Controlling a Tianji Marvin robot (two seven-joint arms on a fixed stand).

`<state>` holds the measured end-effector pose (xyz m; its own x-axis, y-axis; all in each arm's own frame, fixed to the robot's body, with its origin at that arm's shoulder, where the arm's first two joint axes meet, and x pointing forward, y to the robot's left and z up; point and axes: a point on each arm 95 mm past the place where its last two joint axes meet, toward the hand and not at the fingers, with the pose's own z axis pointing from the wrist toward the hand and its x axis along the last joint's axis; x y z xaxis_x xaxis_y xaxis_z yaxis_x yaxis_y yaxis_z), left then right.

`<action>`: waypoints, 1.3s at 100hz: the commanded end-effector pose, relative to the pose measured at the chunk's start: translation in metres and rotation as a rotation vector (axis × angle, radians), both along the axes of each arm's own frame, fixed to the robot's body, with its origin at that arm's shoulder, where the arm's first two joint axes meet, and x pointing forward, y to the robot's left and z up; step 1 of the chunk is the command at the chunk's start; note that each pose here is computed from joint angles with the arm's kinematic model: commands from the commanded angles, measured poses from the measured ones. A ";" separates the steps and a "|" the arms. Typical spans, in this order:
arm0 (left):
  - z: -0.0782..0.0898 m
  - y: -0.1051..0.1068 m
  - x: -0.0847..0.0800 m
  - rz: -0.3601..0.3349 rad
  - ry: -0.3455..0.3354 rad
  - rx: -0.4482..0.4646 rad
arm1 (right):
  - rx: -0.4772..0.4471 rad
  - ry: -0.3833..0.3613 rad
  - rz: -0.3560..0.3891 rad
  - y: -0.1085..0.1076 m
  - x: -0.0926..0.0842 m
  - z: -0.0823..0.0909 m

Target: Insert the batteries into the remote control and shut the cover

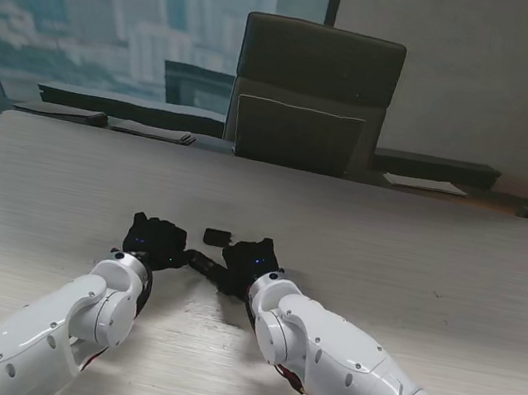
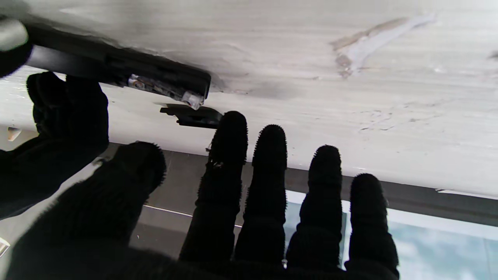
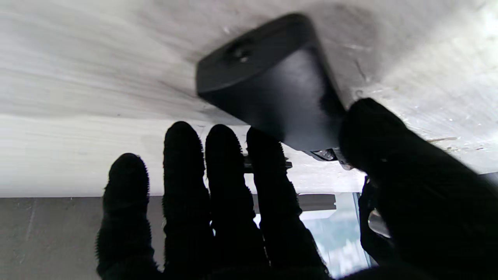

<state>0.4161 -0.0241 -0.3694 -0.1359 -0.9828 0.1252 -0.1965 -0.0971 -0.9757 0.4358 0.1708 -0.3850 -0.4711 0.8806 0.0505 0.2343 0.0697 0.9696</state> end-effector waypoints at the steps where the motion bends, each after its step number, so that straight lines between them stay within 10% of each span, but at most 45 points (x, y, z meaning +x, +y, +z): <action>1: -0.001 -0.002 -0.001 0.004 0.016 -0.006 | -0.029 0.047 0.000 -0.009 -0.012 -0.019; 130: -0.012 0.002 0.010 0.070 0.055 -0.059 | -0.084 -0.041 0.024 -0.032 -0.022 -0.012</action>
<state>0.4274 -0.0216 -0.3802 -0.0620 -0.9804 0.1869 -0.2268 -0.1685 -0.9593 0.4213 0.1432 -0.3869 -0.4926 0.8694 -0.0397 0.1603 0.1355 0.9777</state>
